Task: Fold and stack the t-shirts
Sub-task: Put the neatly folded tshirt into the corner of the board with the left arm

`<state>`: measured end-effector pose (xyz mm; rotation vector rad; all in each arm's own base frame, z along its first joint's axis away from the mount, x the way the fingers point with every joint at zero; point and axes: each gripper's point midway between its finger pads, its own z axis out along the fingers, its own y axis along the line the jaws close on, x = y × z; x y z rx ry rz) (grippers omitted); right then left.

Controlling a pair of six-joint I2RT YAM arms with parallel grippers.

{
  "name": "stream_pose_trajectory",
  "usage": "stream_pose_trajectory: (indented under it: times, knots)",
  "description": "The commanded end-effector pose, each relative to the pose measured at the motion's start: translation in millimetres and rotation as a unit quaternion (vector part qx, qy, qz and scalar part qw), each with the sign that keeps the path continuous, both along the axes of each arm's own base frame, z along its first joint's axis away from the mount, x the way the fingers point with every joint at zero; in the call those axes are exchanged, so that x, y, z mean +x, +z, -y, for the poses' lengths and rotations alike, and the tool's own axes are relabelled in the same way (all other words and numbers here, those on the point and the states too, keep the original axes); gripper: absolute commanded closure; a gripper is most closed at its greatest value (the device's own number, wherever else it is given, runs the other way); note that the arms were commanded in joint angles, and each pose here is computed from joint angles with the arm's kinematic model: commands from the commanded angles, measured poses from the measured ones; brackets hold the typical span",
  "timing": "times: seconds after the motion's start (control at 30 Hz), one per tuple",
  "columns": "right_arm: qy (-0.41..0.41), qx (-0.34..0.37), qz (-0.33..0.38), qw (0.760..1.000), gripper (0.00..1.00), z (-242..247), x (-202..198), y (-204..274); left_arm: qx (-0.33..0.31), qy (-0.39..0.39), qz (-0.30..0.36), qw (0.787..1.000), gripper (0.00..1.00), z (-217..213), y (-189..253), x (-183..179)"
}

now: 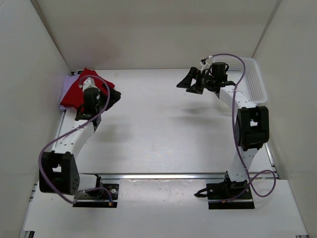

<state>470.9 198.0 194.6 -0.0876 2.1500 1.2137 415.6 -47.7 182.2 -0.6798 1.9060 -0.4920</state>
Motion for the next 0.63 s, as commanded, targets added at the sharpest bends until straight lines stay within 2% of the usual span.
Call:
stream_pose_trajectory:
  times: [0.0,0.07,0.2,0.27,0.43,0.6]
  knots:
    - [-0.005,-0.043,0.043,0.998,0.01,-7,3,23,0.038,-0.073,0.012,0.997,0.01,41,14,-20]
    - [0.002,-0.055,0.048,0.997,0.01,-14,2,26,0.038,-0.126,0.017,0.991,0.01,69,18,-27]
    - [-0.002,-0.091,0.035,0.995,0.01,-22,-1,16,-0.005,-0.232,0.04,0.972,0.01,130,23,-55]
    - [0.003,-0.111,0.047,0.993,0.0,-28,-7,19,-0.011,-0.269,0.026,0.963,0.01,145,8,-73]
    - [0.003,-0.11,0.054,0.992,0.01,-44,-28,14,-0.029,-0.302,0.011,0.953,0.02,158,-13,-100]
    - [-0.029,-0.118,0.082,0.989,0.01,-35,-39,27,-0.023,-0.304,0.019,0.952,0.01,156,-5,-103]
